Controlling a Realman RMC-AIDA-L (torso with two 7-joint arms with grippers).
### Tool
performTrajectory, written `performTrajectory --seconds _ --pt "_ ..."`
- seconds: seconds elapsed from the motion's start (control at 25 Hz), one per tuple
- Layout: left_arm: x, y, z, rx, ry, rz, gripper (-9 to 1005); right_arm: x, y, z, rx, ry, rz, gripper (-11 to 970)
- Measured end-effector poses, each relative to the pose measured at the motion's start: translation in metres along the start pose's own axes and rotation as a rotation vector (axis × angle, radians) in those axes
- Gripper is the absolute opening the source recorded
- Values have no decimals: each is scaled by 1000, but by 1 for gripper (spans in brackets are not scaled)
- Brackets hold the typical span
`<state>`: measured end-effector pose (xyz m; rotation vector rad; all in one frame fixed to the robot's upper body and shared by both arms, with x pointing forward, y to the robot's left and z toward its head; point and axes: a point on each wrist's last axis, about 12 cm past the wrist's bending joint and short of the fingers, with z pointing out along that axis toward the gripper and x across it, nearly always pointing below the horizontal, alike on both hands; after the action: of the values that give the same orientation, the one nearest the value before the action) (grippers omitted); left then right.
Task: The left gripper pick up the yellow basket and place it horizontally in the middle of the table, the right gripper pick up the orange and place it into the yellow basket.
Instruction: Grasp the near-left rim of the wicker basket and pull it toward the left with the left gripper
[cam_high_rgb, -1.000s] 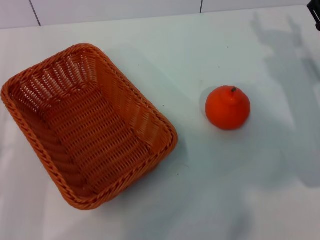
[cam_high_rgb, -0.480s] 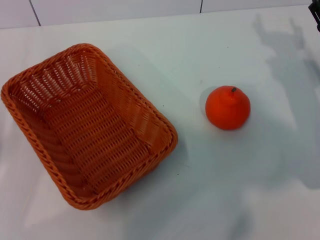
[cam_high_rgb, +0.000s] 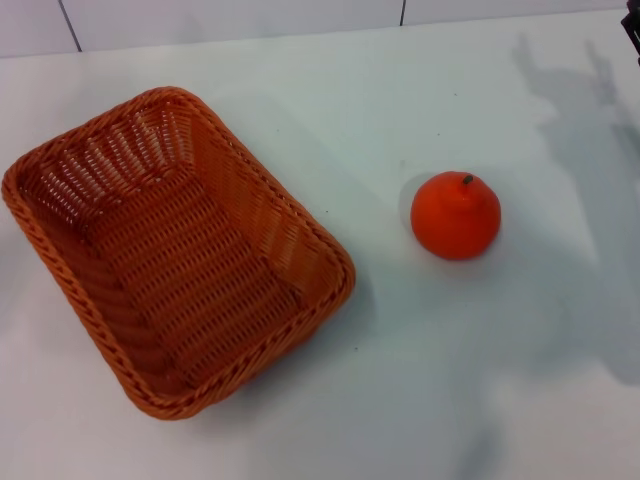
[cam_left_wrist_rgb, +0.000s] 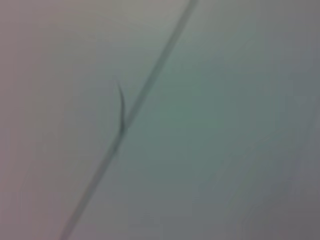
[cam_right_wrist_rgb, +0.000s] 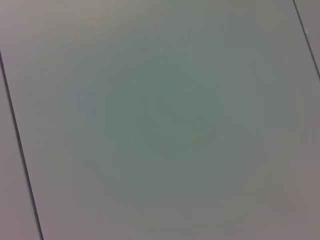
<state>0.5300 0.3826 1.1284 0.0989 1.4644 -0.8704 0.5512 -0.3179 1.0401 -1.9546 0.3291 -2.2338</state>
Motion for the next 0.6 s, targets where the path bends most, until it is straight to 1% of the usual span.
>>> performTrajectory --seconds 0.04,0.08,0.16,0.2,0.36,0.4,0.44,0.6 --pt "-9 1 14 29 89 -7 777 0 0 -1 -1 -1 3 945" --pt "-13 2 24 46 170 -6 777 0 1 -1 -3 -2 7 945" --pt "-20 3 39 65 280 5 777 -1 2 -2 -6 -3 13 945" --pt "-26 2 51 73 370 24 777 -1 2 -3 -7 -4 14 945" --pt "-36 -2 75 58 561 84 778 -1 4 -5 -11 -5 15 944" --pt "-36 -2 75 58 561 84 778 -1 4 -5 -11 -6 15 944" --pt "-43 -7 91 28 675 157 778 -2 4 -5 -11 -6 15 944" --pt "-48 -14 108 4 783 251 778 -2 4 -6 -13 -10 17 944"
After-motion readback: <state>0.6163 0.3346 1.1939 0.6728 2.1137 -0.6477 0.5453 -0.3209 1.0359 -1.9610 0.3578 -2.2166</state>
